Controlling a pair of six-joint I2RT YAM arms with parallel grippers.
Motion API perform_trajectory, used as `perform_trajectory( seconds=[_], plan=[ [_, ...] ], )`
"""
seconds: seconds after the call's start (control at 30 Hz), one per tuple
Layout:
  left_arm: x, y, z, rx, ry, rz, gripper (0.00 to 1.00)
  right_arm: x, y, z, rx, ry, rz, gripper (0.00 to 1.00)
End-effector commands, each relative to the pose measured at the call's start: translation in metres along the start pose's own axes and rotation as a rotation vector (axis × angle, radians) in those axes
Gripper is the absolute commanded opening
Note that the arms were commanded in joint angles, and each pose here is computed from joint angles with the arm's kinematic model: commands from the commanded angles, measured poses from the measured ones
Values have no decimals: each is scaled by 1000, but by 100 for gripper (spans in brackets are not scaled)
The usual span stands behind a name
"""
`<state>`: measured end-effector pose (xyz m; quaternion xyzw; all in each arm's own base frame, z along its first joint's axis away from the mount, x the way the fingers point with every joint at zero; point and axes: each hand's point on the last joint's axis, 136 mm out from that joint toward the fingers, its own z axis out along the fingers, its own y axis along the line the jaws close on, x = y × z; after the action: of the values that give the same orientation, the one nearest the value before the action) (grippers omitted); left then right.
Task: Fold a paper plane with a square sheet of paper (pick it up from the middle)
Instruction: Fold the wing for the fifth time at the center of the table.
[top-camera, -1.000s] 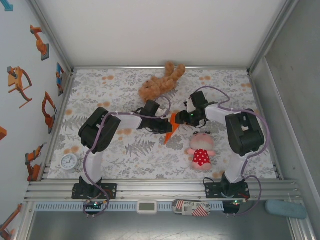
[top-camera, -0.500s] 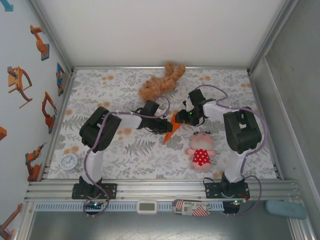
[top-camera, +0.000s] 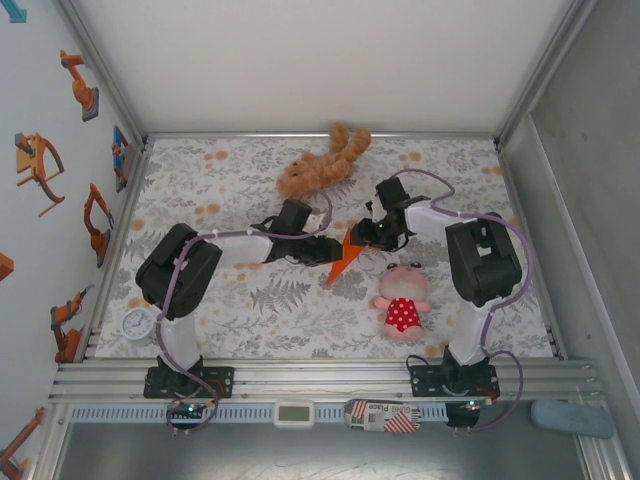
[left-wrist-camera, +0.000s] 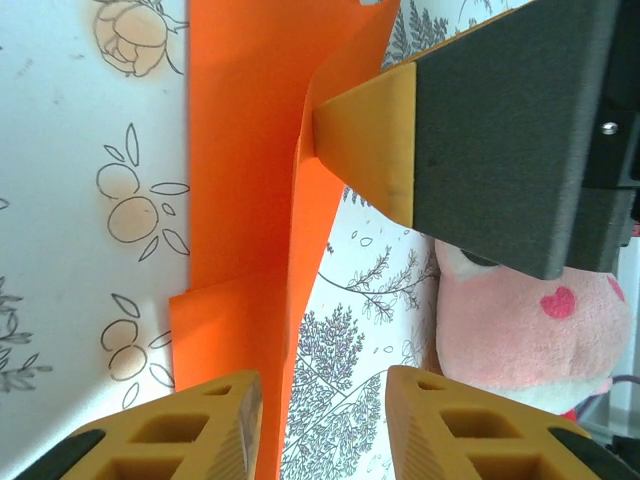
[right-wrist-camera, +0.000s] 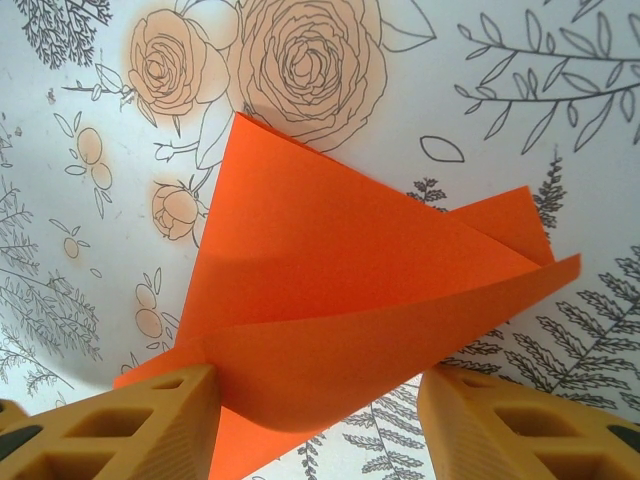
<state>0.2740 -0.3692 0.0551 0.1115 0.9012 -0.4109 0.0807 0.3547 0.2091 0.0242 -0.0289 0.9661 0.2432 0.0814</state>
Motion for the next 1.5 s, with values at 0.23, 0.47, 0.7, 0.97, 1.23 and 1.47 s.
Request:
perform_trajectory(
  seconds=[0.23,0.47,0.7,0.97,1.23,1.47],
  plan=[
    [21,17,7,-173,12,6,39,20,-34,28,119,75,60,56],
    [23,25,12,-219,29,5,35,22,-36,29,130,83,63,55],
    [29,34,17,-240,53,7,31,24,-39,31,140,94,70,55],
    [33,41,21,-255,63,-2,26,26,-42,34,146,106,74,54],
    [37,49,23,-280,77,-20,25,28,-45,38,156,120,75,53],
    [45,58,27,-312,102,-39,25,29,-50,40,183,130,76,54]
  ],
)
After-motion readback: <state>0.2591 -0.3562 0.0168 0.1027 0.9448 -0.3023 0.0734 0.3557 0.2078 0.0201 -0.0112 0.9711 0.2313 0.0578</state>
